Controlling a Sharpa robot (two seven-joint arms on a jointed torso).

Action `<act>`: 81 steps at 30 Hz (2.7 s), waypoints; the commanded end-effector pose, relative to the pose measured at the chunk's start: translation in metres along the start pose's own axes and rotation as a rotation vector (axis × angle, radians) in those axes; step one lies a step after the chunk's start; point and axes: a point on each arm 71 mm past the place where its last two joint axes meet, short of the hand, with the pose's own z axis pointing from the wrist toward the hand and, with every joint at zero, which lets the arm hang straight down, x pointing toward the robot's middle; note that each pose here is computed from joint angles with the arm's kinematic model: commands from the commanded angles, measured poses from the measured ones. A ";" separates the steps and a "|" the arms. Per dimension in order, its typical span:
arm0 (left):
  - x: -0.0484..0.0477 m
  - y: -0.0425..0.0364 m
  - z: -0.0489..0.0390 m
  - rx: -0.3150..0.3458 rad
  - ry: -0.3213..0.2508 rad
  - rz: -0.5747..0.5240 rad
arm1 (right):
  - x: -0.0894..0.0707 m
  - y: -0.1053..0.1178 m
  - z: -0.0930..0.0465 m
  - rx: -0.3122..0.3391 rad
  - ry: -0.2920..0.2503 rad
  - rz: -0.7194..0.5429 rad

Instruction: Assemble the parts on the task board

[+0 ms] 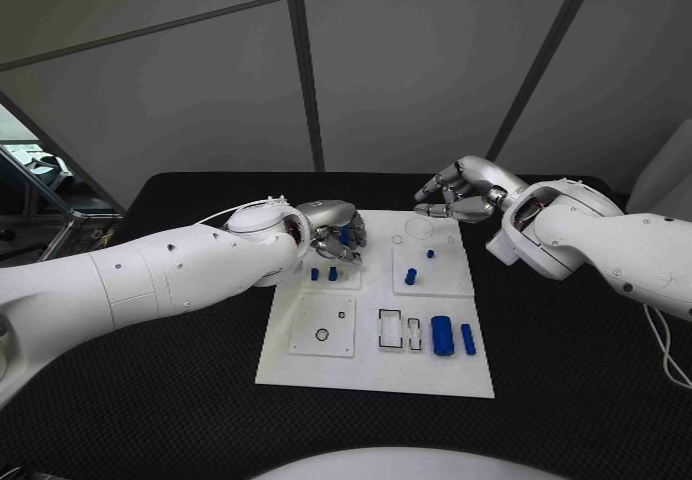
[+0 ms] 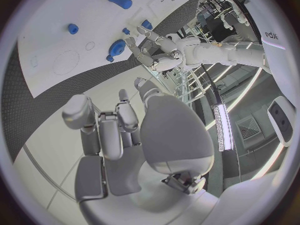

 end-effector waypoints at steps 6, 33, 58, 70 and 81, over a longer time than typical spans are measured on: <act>0.0018 -0.0045 0.0076 -0.018 0.019 0.081 | 0.000 0.003 0.001 -0.011 0.001 0.003; 0.0073 -0.0023 0.0160 -0.054 0.089 0.105 | 0.001 0.004 0.001 -0.014 0.003 0.003; 0.0049 -0.0040 0.0133 -0.018 0.040 0.094 | 0.001 0.004 0.002 -0.016 0.001 0.003; -0.0155 -0.0021 0.0033 -0.014 -0.034 0.029 | 0.000 0.002 0.002 -0.013 -0.003 0.002; -0.0214 0.0089 -0.0141 -0.041 -0.028 -0.001 | 0.000 0.001 0.003 -0.011 -0.003 0.001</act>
